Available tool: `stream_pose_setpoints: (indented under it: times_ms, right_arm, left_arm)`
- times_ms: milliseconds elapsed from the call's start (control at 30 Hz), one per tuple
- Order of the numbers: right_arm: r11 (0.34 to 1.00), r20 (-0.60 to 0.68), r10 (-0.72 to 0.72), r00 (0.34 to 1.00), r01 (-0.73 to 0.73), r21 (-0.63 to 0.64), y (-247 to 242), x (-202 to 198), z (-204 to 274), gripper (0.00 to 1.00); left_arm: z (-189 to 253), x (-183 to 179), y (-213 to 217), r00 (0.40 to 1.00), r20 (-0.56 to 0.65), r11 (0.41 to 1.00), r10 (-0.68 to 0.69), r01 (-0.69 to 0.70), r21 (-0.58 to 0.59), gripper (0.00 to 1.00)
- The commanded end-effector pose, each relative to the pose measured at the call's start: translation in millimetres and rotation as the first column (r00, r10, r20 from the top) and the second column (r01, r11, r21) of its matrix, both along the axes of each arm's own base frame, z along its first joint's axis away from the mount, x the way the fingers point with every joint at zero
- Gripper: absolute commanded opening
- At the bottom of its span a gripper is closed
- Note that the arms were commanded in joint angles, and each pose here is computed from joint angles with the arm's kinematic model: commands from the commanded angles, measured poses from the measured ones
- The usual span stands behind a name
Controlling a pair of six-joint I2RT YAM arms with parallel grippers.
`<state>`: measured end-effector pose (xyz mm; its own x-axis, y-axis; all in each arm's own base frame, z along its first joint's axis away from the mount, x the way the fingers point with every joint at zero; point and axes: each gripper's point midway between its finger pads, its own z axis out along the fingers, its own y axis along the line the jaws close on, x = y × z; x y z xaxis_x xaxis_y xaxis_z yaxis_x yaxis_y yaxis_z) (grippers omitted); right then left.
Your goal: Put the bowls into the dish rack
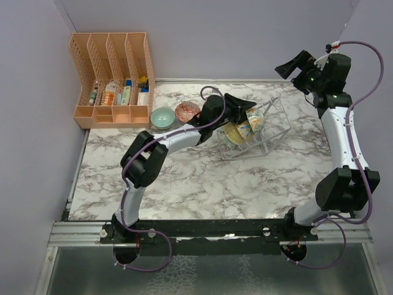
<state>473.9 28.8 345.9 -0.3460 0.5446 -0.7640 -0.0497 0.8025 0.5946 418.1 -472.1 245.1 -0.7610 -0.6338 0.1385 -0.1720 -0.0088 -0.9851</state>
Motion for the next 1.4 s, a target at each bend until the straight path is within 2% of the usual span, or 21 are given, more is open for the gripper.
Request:
stream_pose_setpoints:
  times_ms: [0, 300, 533, 867, 1033, 1367]
  right_arm:
    - [1.000, 0.046, 0.019, 0.999, -0.018, -0.009, 0, 5, 13, 0.99]
    - [1.000, 0.043, 0.022, 0.999, -0.021, -0.008, 0, 7, 12, 0.99]
    - [1.000, 0.044, 0.023, 0.999, -0.023, -0.006, 0, 7, 12, 0.99]
    - [1.000, 0.046, 0.026, 0.999, -0.026, -0.001, 1, 7, 12, 0.99]
    - [1.000, 0.043, 0.026, 0.999, -0.026, 0.000, 1, 6, 11, 0.99]
    - [1.000, 0.048, 0.027, 0.998, -0.027, 0.000, 1, 5, 13, 0.99]
  left_arm:
    - [11, 4, -1, 0.999, 0.025, 1.000, -0.025, 0.024, 0.013, 0.42]
    - [7, 5, -3, 0.998, 0.020, 0.994, -0.058, 0.056, 0.090, 0.48]
    - [1, 5, 3, 0.997, 0.016, 0.984, -0.075, 0.071, 0.163, 0.61]
    - [-1, 4, 11, 0.994, 0.023, 0.965, -0.105, 0.096, 0.244, 0.68]
    - [0, 2, 12, 0.987, 0.034, 0.942, -0.154, 0.136, 0.307, 0.79]
    - [-13, -6, 22, 0.981, 0.034, 0.896, -0.192, 0.161, 0.413, 0.80]
